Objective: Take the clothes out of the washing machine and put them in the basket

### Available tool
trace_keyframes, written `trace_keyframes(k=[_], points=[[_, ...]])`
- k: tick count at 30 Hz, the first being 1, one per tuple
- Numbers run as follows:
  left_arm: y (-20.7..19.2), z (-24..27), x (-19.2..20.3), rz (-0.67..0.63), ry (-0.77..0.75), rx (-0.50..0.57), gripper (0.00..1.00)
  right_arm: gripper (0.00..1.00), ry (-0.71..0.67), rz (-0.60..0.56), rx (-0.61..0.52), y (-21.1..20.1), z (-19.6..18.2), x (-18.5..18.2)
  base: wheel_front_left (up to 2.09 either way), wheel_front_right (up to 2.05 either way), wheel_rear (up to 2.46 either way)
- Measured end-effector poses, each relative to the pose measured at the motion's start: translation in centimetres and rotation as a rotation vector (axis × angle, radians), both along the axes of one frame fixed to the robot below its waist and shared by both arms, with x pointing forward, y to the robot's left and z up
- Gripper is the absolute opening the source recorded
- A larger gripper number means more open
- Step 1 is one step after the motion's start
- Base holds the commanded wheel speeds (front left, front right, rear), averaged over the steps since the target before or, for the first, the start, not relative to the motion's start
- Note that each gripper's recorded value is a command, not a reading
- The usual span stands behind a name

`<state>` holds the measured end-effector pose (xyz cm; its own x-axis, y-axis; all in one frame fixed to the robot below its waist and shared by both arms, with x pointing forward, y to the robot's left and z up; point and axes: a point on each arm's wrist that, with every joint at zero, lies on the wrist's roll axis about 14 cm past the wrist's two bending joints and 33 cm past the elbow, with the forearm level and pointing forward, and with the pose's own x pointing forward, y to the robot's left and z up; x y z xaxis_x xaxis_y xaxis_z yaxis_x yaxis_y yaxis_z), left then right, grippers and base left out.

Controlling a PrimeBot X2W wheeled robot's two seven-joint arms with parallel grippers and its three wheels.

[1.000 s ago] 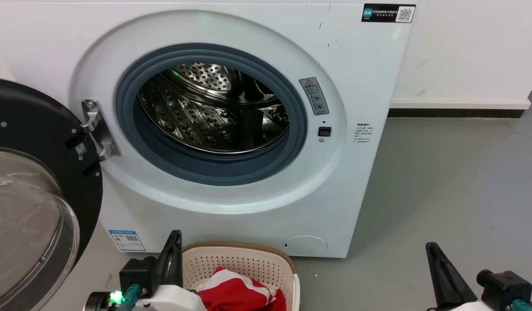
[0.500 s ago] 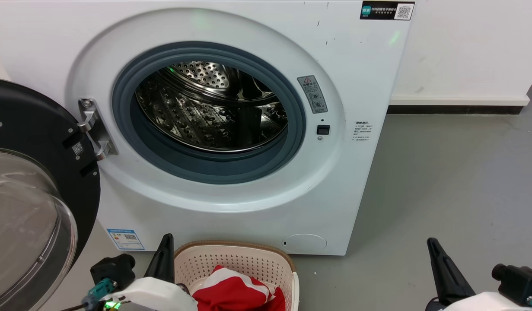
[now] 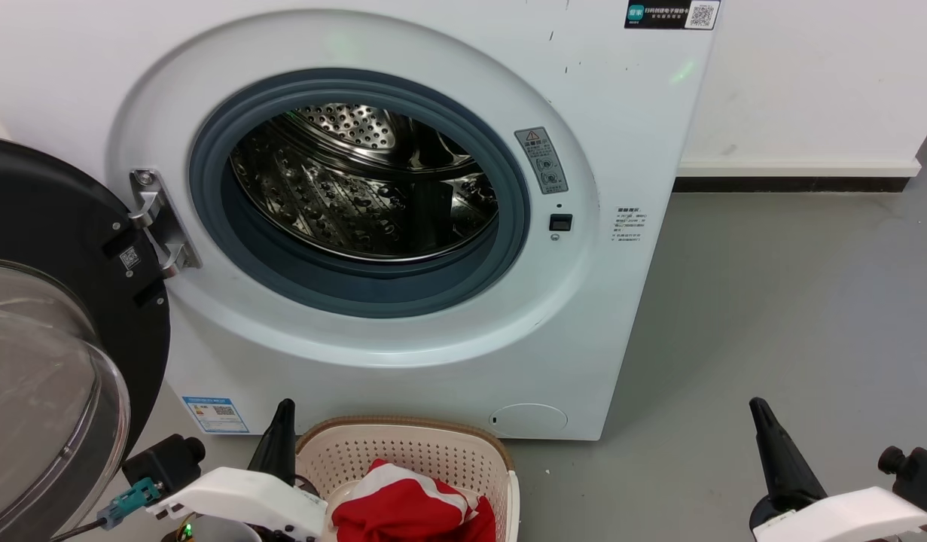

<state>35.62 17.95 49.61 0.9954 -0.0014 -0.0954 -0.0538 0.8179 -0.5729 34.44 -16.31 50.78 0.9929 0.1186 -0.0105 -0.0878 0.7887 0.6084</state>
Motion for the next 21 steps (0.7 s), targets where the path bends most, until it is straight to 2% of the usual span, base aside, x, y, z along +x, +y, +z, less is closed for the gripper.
trace_keyframes(k=[21], points=[[0.6,-0.2,0.8,0.017,0.012,-0.299,0.00,0.00,0.032,-0.038,0.287,-1.0,-0.2,1.3,0.00,0.00,0.00]])
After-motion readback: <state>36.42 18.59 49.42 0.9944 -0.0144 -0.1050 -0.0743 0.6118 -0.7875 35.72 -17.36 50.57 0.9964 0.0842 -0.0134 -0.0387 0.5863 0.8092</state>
